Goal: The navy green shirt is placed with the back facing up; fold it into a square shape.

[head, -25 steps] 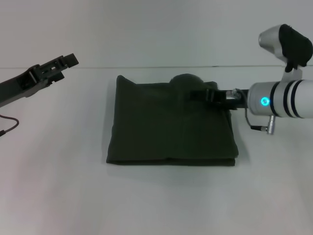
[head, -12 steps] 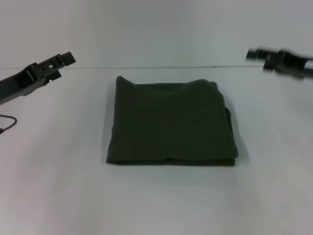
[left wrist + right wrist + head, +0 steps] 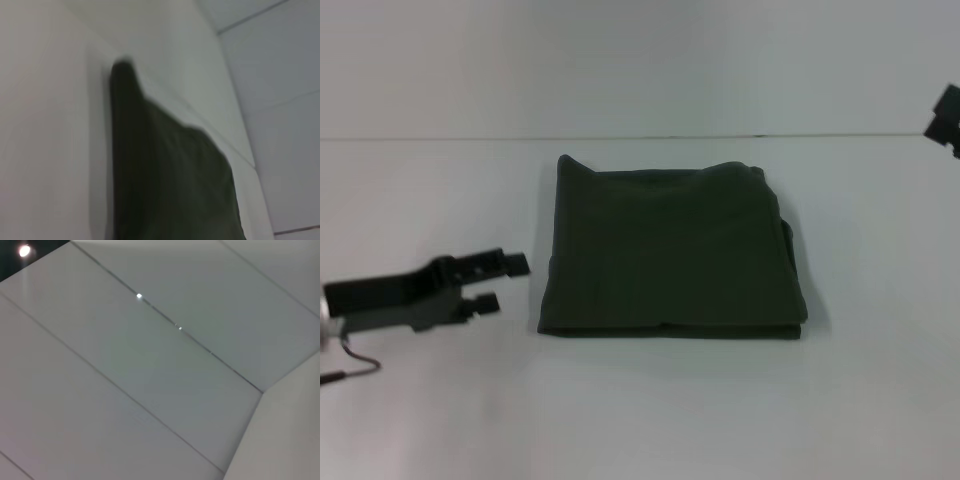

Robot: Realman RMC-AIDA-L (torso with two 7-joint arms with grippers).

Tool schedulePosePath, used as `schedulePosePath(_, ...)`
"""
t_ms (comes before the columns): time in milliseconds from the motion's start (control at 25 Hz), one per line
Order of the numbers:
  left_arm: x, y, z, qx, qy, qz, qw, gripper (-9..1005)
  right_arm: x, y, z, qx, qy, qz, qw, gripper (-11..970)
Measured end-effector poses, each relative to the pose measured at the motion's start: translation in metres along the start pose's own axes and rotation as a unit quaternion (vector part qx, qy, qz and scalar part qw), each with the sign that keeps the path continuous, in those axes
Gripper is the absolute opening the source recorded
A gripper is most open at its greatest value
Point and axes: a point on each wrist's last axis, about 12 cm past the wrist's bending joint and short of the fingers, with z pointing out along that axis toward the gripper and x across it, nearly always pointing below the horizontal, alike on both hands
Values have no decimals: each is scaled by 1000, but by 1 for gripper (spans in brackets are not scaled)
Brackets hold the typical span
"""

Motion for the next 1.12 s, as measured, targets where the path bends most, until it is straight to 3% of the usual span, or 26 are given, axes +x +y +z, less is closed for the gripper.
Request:
schedulePosePath(200,20,10,21,4,4,-56,998,949,7,-5,-4,6,-7,9,1000,857)
schedulePosePath(440,27,26,39,-27,-36,-114,992,948,5,-4,0,0,-5,7,1000,856)
schedulePosePath(880,31,31,48,-32,-52,-140,988,948,8,-7,-5,5,-20,9,1000,857)
schedulePosePath(1120,30,26,62,-28,-45,-138,989,947,9,-9,-7,8,-30,13,999,856)
